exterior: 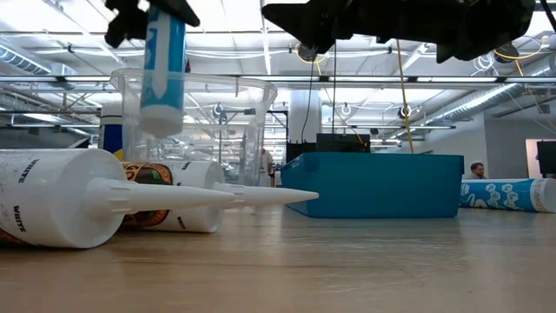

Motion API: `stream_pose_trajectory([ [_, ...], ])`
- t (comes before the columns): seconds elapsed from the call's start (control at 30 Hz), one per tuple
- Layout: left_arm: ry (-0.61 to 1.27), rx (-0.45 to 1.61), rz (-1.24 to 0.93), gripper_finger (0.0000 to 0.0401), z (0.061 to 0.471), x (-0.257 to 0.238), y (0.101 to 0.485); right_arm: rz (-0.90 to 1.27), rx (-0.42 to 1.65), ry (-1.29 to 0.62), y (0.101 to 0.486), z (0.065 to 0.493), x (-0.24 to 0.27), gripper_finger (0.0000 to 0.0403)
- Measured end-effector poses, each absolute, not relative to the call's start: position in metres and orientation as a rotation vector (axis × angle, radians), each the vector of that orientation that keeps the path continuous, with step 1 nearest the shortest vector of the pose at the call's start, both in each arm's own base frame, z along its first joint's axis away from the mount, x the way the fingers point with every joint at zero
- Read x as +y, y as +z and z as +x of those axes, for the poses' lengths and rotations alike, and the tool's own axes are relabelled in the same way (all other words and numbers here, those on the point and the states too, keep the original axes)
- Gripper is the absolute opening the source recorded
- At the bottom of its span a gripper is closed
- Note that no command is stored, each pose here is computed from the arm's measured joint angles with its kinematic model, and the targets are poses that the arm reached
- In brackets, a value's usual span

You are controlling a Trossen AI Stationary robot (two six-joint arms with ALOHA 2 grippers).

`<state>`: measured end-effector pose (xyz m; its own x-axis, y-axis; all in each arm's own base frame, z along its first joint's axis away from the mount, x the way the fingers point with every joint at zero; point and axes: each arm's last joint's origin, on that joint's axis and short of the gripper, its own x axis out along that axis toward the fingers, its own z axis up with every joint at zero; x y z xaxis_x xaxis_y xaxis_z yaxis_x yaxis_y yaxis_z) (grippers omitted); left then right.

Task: Pick & place silicon tubes, Sealant and Lysol wipes
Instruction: Put the left blue sealant into the transparent bin

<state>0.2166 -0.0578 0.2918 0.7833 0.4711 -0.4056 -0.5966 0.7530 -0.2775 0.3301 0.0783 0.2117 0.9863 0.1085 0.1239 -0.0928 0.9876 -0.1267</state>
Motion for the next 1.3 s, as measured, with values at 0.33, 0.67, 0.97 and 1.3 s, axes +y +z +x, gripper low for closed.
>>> stream_pose_trajectory([
  [0.33,0.619,0.463,-0.388,0.0255,0.226,-0.049,0.273,-0.148,-0.12,0.101,0.21,0.33,0.078,0.0361],
  [0.67,0.603,0.468,-0.343,0.0347,0.228,-0.049,0.274,-0.158,-0.076,0.104,0.206,0.331,0.078,0.0361],
  [0.97,0.47,0.398,-0.196,0.0278,0.215,-0.056,0.297,-0.298,0.134,-0.188,0.23,0.305,0.074,0.0361],
  [1.3,0.126,0.304,0.216,0.026,0.194,-0.095,0.319,-0.07,0.569,-0.619,0.242,0.224,0.032,0.0361],
])
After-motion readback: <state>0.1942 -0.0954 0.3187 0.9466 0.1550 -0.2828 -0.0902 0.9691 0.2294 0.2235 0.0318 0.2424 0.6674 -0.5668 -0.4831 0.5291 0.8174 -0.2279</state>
